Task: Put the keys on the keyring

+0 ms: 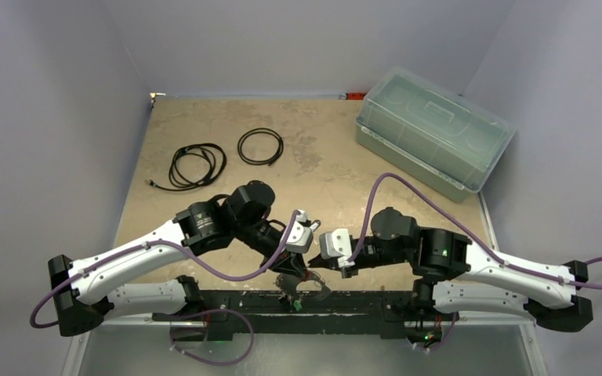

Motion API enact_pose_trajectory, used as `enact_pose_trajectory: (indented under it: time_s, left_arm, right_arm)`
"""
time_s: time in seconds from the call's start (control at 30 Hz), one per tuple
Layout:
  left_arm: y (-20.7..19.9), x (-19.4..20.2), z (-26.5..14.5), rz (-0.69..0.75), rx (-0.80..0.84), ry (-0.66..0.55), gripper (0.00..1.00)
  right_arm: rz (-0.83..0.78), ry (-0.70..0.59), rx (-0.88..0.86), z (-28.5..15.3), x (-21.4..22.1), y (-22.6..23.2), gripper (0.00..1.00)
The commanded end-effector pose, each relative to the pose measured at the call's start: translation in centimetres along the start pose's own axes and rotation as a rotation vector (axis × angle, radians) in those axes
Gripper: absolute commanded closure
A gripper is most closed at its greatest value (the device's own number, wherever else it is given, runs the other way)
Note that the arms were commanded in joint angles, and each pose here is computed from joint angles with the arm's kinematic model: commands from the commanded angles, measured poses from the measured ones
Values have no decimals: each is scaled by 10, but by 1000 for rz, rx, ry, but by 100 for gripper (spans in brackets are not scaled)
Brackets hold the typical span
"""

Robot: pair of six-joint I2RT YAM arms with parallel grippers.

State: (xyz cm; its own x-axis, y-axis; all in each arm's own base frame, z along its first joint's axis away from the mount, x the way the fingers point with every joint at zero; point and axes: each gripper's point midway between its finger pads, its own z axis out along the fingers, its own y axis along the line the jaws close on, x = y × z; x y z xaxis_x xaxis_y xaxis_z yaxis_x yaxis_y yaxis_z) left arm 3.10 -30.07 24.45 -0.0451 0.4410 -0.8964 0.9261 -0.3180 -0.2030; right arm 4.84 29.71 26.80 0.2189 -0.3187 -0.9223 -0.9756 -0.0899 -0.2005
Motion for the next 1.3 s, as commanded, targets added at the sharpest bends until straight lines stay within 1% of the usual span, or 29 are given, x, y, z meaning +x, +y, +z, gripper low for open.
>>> enact_pose_trajectory:
  time_s: [0.0, 0.23, 0.53, 0.87, 1.07, 1.17, 1.27]
  left_arm:
    - [0, -22, -6, 76, -14, -68, 100]
    - [8, -27, -11, 96, -82, -69, 100]
    - [14, -37, -14, 115, -115, -87, 100]
    - [19, -45, -17, 141, -155, -106, 100]
    - [30, -45, -20, 137, -223, -98, 100]
    - [37, -45, -22, 139, -264, -97, 100]
    - [40, -45, -24, 144, -285, -98, 100]
  right_arm:
    - [8, -109, 10, -11, -33, -1, 100]
    - [181, -151, 167, -16, -45, -24, 100]
    - [377, -334, 323, -36, -61, -44, 100]
    - [595, -365, 490, -42, -47, -67, 100]
    - [706, -395, 551, -49, -44, -75, 100]
    - [760, -389, 591, -51, -41, -79, 100]
    - [780, -384, 594, -49, -40, -80, 100]
